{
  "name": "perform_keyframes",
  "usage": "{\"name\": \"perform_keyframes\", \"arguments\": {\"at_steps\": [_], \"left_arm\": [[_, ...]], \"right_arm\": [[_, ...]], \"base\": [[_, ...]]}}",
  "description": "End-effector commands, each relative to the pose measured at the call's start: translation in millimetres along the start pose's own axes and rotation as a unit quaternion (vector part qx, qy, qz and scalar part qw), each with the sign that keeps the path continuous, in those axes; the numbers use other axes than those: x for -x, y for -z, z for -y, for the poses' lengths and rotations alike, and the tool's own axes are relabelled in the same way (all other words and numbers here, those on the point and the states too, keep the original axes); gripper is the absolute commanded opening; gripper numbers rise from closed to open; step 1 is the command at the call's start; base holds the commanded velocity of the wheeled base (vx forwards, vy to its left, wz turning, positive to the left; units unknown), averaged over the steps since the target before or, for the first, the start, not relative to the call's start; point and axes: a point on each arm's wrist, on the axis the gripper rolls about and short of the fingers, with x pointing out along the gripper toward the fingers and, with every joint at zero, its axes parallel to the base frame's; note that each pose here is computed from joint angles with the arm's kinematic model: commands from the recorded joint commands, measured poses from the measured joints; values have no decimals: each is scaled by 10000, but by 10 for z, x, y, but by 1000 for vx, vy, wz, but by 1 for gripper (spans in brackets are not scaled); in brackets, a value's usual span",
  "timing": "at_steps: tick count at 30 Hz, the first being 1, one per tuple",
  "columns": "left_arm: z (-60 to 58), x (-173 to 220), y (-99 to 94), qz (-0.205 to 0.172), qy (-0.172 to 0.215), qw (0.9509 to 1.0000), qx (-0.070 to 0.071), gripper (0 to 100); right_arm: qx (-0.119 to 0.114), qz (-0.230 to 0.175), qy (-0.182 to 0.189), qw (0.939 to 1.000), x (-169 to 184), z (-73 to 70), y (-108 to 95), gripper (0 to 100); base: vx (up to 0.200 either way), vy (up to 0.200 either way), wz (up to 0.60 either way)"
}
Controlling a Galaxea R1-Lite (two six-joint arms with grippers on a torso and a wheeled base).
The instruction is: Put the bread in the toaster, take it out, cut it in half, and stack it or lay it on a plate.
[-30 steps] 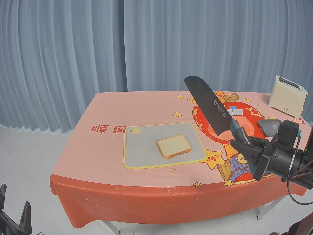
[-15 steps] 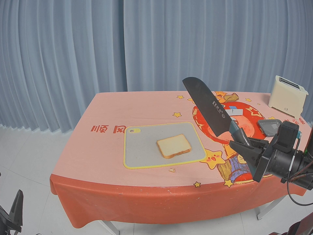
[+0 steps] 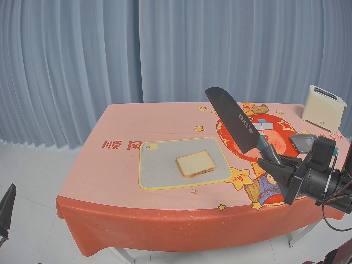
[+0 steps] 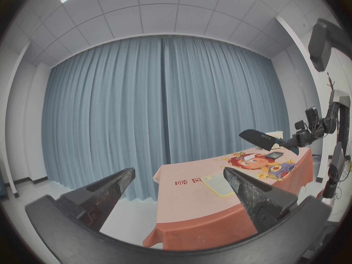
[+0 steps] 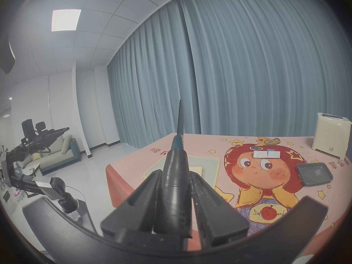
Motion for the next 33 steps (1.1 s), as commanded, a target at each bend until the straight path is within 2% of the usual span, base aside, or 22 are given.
{"name": "perform_keyframes", "arguments": {"at_steps": [1,9,13,15,19,21,26,29,30,33], "left_arm": [[-31,-174,-62,-379,7,9991,-171,100],[-46,-213,-174,-596,-42,9980,-197,100],[-60,-235,-426,-507,18,9981,-336,100],[-77,-302,-540,-470,15,9983,-342,100],[-94,-419,-580,-570,78,9978,-323,100],[-84,-431,-552,-618,273,9974,-262,100],[-60,-515,-478,-784,1025,9916,-94,100],[-70,-581,-479,-831,1054,9909,59,100],[-71,-585,-479,-832,1053,9909,66,100],[-84,-649,-518,-660,1014,9924,206,100]], "right_arm": [[3,-28,0,10000,-10,0,10,0],[-6,-26,8,10000,-14,2,11,0],[-67,-35,2,10000,-25,2,12,0],[-64,-74,0,10000,-33,3,28,0],[-63,-195,21,9998,-86,5,67,0],[-61,-254,38,9997,-121,9,83,0],[-48,-504,125,9986,-205,40,178,0],[-29,-592,154,9981,-242,47,212,0],[-29,-592,154,9981,-242,47,212,0],[9,-586,92,9982,-231,21,210,0]], "base": [[0,0,0],[0,0,0],[0,0,0],[0,0,0],[0,0,0],[0,0,0],[0,0,0],[0,0,0],[0,0,0],[0,0,0]]}}
